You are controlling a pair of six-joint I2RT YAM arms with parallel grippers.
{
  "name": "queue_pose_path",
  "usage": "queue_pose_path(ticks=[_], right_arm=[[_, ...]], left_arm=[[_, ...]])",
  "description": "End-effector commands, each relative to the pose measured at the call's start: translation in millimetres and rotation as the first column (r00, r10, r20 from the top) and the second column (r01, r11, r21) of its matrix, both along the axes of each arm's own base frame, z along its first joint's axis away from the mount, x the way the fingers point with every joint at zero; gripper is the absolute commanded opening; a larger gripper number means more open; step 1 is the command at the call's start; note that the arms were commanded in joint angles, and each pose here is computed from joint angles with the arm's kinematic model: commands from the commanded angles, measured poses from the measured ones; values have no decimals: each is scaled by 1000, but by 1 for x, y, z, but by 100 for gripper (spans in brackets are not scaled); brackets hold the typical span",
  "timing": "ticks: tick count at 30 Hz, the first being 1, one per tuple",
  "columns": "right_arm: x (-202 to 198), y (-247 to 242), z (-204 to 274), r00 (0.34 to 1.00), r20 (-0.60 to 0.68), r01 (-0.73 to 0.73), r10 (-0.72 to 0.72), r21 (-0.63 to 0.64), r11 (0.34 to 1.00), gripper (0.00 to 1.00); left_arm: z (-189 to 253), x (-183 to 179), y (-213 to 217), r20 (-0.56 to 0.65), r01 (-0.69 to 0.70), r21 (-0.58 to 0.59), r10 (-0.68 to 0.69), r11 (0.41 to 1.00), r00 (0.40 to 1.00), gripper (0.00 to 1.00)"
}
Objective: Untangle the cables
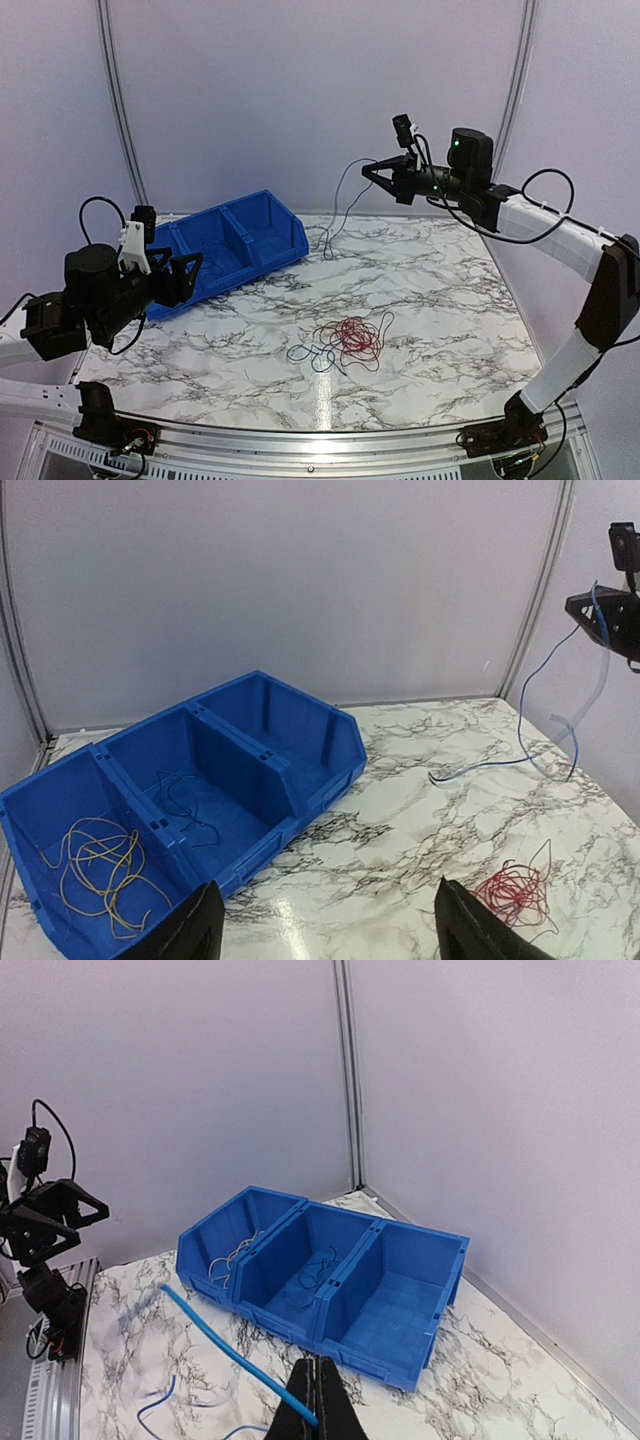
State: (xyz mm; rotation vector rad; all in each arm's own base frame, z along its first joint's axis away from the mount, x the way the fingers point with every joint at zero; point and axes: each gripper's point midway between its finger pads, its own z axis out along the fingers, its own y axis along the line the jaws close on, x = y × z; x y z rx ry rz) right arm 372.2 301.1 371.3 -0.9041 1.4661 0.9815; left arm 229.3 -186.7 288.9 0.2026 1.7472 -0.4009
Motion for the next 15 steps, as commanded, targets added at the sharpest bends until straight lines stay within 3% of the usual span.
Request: queue_pose_path(ticks=[1, 7, 11, 15], right_arm=[[16, -1, 7, 999, 17, 45, -44, -26, 999, 0], [19, 18, -12, 1000, -12, 14, -15, -77, 997, 0], [4, 42, -34, 999, -16, -40, 38, -138, 990, 0], [-33, 69, -42, 988, -8, -152, 153, -188, 970, 0]], left_arm=[[-20, 1, 17, -38, -71, 99, 75, 993, 996, 75], [0, -10, -26, -4, 158, 73, -158, 985, 987, 66], [32, -19, -74, 56, 356, 16, -356, 934, 933, 65], [45, -16, -116, 27, 462, 66, -465, 884, 885, 64]])
